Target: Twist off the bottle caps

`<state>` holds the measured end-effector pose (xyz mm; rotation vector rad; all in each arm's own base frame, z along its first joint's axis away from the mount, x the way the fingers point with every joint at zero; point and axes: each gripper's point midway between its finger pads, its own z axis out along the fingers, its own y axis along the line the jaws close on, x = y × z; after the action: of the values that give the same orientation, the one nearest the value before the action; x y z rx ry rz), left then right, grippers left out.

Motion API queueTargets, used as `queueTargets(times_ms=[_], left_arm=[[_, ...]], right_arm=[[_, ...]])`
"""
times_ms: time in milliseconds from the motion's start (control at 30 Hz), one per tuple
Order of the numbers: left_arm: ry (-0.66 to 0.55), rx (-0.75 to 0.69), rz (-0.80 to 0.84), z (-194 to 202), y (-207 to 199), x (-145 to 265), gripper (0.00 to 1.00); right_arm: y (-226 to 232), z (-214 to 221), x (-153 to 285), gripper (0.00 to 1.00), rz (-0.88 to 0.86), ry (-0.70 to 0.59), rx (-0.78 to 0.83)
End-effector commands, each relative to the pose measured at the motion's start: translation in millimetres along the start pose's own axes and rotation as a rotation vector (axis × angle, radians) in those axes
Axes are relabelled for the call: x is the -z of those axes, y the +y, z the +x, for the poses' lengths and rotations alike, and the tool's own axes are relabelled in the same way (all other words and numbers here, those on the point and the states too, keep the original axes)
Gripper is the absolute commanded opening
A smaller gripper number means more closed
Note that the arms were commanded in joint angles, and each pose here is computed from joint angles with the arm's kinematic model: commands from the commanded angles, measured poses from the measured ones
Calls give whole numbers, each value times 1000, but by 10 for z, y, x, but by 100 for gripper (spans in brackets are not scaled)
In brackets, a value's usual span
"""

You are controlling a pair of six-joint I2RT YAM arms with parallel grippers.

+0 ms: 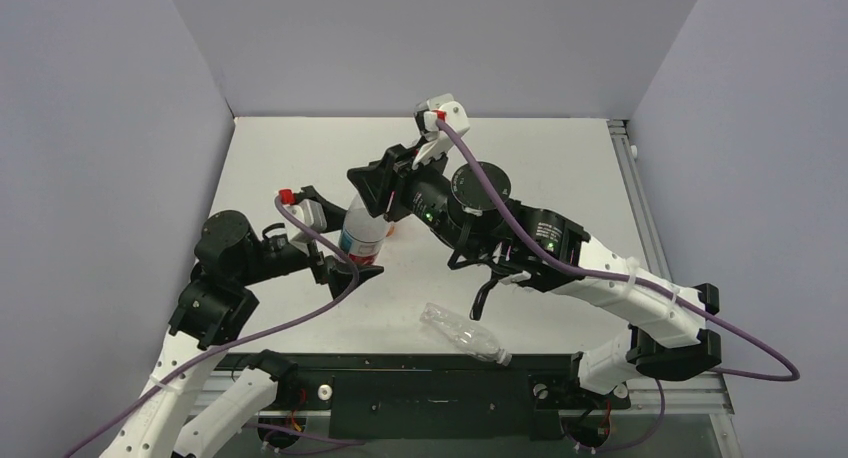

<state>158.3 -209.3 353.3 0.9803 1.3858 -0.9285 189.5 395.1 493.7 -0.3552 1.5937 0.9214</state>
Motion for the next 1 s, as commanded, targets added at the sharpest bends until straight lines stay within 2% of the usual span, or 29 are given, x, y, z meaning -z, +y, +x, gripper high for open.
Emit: queueTargets(times_ms=[0, 133, 200, 233, 300, 333, 367, 400, 433, 467, 500, 567, 667, 900, 967], left_arm=[[-142, 50, -33, -456, 54, -38, 98], [-191, 165, 62, -703, -61, -110, 97], [-204, 181, 97, -738, -105, -125, 98], [-211, 177, 101, -750, -109, -125, 95], [-205, 169, 99, -714, -112, -120, 84], [-208, 154, 89, -710, -94, -119, 74], [-214, 145, 82, -723, -94, -105, 55], [-211, 152, 51, -701, -46, -106, 46], [-209, 156, 36, -691, -34, -94, 34], [-215, 148, 11, -700, 8, -90, 31], [-208, 149, -2, -682, 25, -86, 30], [-202, 139, -31, -651, 74, -83, 29], [-200, 136, -75, -608, 151, -80, 28], [-164, 135, -118, -495, 237, -88, 26], [-155, 130, -118, -471, 234, -84, 26]], right_arm=[[109, -238, 137, 0, -2, -91, 7], [138, -194, 125, 0, 18, -100, 43], [148, -199, 129, 0, 15, -109, 40], [153, -213, 135, 0, 12, -117, 35], [148, -225, 142, 0, 15, -125, 34], [147, -228, 144, 0, 16, -126, 34], [147, -208, 132, 0, 18, -121, 38], [141, -208, 130, 5, 22, -120, 41], [137, -198, 123, 24, 26, -115, 43], [121, -208, 124, 34, 37, -118, 35], [96, -239, 137, 50, 52, -125, 28], [65, -318, 173, 63, 69, -144, 4], [60, -401, 214, 63, 69, -163, -17], [100, -395, 165, 47, 70, -137, -2], [121, -396, 145, 46, 64, -136, 1]])
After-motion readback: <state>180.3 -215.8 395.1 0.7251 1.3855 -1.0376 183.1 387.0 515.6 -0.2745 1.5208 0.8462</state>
